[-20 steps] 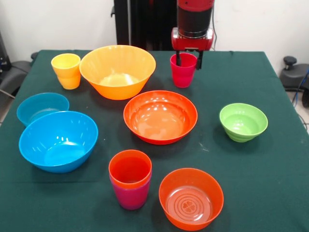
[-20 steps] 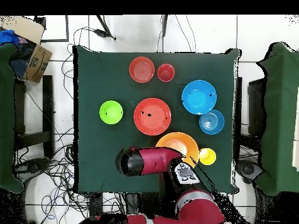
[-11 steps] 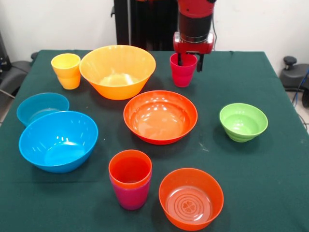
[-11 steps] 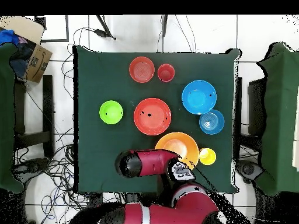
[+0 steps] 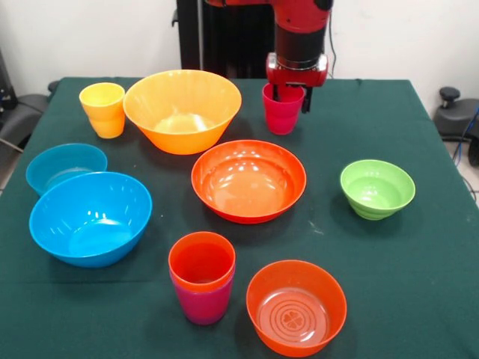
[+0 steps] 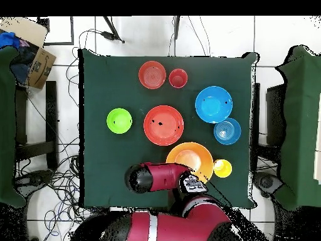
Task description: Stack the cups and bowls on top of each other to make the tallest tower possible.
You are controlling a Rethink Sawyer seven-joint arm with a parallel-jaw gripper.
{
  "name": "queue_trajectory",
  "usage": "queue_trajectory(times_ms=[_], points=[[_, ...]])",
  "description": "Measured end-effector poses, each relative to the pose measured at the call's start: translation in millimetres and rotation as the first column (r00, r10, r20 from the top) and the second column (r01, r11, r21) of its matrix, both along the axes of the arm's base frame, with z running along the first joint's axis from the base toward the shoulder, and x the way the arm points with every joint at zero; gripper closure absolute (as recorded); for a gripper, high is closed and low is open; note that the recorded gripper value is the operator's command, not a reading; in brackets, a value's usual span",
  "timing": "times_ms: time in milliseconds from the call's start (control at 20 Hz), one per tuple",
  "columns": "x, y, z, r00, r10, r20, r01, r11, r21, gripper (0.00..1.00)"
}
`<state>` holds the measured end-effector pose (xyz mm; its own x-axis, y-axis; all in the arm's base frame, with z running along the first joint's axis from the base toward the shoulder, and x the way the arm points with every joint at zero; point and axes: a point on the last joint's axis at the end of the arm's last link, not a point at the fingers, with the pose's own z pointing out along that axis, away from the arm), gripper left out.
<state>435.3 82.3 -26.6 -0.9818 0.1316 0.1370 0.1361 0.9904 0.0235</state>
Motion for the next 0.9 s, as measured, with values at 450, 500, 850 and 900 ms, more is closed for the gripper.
queue_trajectory(times_ms=[450,500,850,900], points=[[0.0,-6.6,3.7,1.0000,-0.006,0.004,0.006,0.9996,-0.028,1.00],[0.5,-7.9,4.5,0.9999,-0.009,0.005,0.009,0.9995,-0.031,1.00],[0.1,-10.2,6.5,0.9999,-0.015,0.006,0.015,0.9988,-0.048,1.00],[0.2,-10.1,6.7,0.9999,-0.014,0.006,0.015,0.9987,-0.048,1.00]])
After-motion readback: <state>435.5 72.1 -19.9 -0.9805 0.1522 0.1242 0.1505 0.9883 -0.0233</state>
